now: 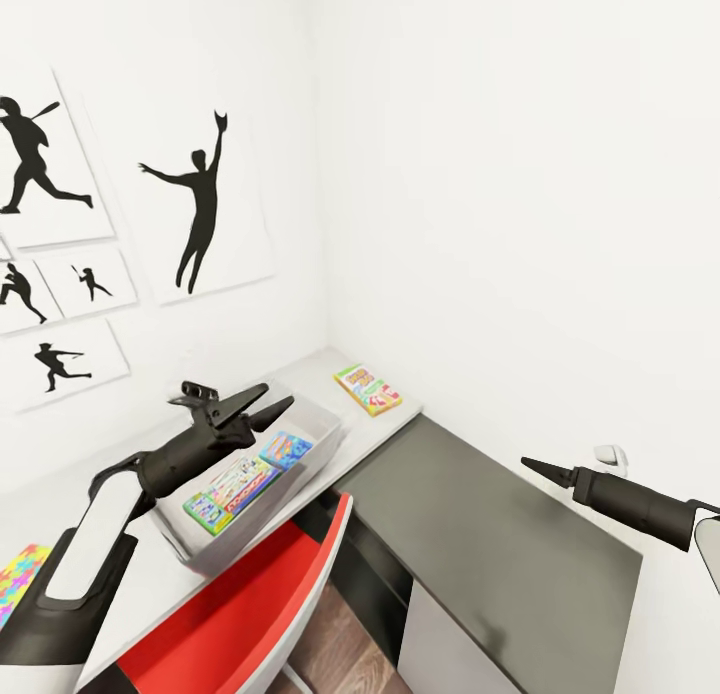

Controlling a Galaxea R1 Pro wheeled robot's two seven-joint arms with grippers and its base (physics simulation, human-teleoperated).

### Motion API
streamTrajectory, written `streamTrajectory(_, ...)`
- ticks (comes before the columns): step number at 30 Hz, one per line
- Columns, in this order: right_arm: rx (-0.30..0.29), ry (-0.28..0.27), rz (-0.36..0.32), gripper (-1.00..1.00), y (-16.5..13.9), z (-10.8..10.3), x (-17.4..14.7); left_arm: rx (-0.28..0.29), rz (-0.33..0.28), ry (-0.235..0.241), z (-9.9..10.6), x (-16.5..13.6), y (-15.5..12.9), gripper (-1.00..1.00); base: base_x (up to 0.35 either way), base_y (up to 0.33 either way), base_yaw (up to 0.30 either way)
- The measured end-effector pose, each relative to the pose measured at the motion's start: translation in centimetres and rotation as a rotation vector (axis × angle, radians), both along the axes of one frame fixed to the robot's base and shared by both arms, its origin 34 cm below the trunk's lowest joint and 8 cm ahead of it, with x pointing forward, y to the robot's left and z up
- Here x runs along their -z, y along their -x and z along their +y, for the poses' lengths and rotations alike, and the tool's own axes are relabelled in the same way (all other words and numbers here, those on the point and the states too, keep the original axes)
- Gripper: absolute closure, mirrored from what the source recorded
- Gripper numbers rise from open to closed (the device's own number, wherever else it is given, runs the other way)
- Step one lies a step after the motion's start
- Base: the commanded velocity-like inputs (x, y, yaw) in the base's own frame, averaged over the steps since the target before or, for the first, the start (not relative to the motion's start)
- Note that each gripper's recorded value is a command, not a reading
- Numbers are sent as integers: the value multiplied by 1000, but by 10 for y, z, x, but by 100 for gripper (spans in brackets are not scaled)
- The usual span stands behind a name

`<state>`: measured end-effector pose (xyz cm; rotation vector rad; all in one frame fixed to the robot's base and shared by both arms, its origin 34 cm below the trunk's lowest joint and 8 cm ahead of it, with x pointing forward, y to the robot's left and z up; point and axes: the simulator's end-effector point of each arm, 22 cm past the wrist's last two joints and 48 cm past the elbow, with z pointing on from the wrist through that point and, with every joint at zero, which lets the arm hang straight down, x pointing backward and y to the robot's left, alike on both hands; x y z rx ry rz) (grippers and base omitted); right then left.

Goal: Put all the toys in the child's room - the three board games (two on the bed and one on the table), the two jigsaw puzzles on the table, and the tennis ball on the table - inside the toy box on the table in the child's room.

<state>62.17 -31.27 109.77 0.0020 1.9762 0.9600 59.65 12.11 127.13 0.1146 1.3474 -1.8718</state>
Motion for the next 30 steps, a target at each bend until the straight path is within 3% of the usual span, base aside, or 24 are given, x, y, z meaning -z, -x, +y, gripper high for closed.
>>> streamTrajectory(5, 0, 0, -8, -100, 1, 0, -4, -5, -69, -5, 2, -2, 11, -100, 0, 0, 0)
streamTrajectory(11, 0, 0, -18, -100, 2, 0, -9, -4, -104, -22, 1, 5, 23, -100, 0, 0, 0)
streamTrajectory(30, -1, 0, -49, -100, 5, 0, -25, -3, -100, -35, 1, 19, 44, -100, 0, 0, 0)
